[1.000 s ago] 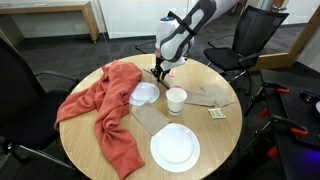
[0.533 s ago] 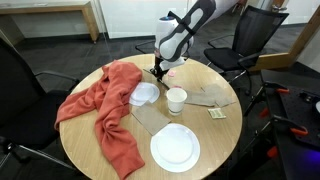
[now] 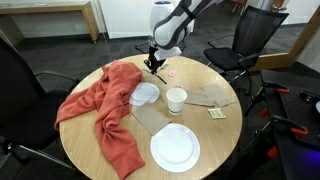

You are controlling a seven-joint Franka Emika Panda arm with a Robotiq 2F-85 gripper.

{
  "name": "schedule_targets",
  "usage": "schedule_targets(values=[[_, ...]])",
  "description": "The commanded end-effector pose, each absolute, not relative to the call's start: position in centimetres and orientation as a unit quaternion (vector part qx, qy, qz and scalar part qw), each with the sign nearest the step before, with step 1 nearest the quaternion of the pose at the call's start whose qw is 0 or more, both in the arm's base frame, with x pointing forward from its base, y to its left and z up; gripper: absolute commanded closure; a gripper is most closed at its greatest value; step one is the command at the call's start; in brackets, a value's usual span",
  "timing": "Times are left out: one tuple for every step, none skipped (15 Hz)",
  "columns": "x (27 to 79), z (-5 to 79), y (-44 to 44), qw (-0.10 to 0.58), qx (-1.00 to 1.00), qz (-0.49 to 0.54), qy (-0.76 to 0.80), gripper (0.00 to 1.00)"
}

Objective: Pick the pen on the table and put it in the cup

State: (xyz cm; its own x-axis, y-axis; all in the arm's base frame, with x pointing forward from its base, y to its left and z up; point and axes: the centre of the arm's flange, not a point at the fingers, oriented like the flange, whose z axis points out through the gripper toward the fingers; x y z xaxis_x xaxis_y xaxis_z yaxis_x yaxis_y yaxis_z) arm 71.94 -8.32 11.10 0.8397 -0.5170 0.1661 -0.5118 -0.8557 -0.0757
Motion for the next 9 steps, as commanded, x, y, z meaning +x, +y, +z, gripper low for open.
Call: schedule_targets(values=[[70.9, 17.0, -6.9, -0.002, -0.968, -0.076, 0.239, 0.96], [70.9, 18.1, -6.5, -0.006, -0.97, -0.075, 0.23, 0.96], [71.0, 19.2, -6.1, -0.011, -0.973, -0.07, 0.218, 0.96], [71.0, 20.4, -5.6, -0.018, -0.978, -0.062, 0.2, 0.96], [70.9, 21.3, -5.1, -0.022, -0.981, -0.055, 0.183, 0.96], [70.9, 22.2, -4.7, -0.03, -0.985, -0.045, 0.165, 0.96], [70.8, 23.2, -4.1, -0.033, -0.989, -0.033, 0.142, 0.96], [70.6, 24.0, -3.6, -0.038, -0.992, -0.02, 0.12, 0.96], [70.4, 24.7, -3.1, -0.041, -0.994, -0.011, 0.098, 0.96]])
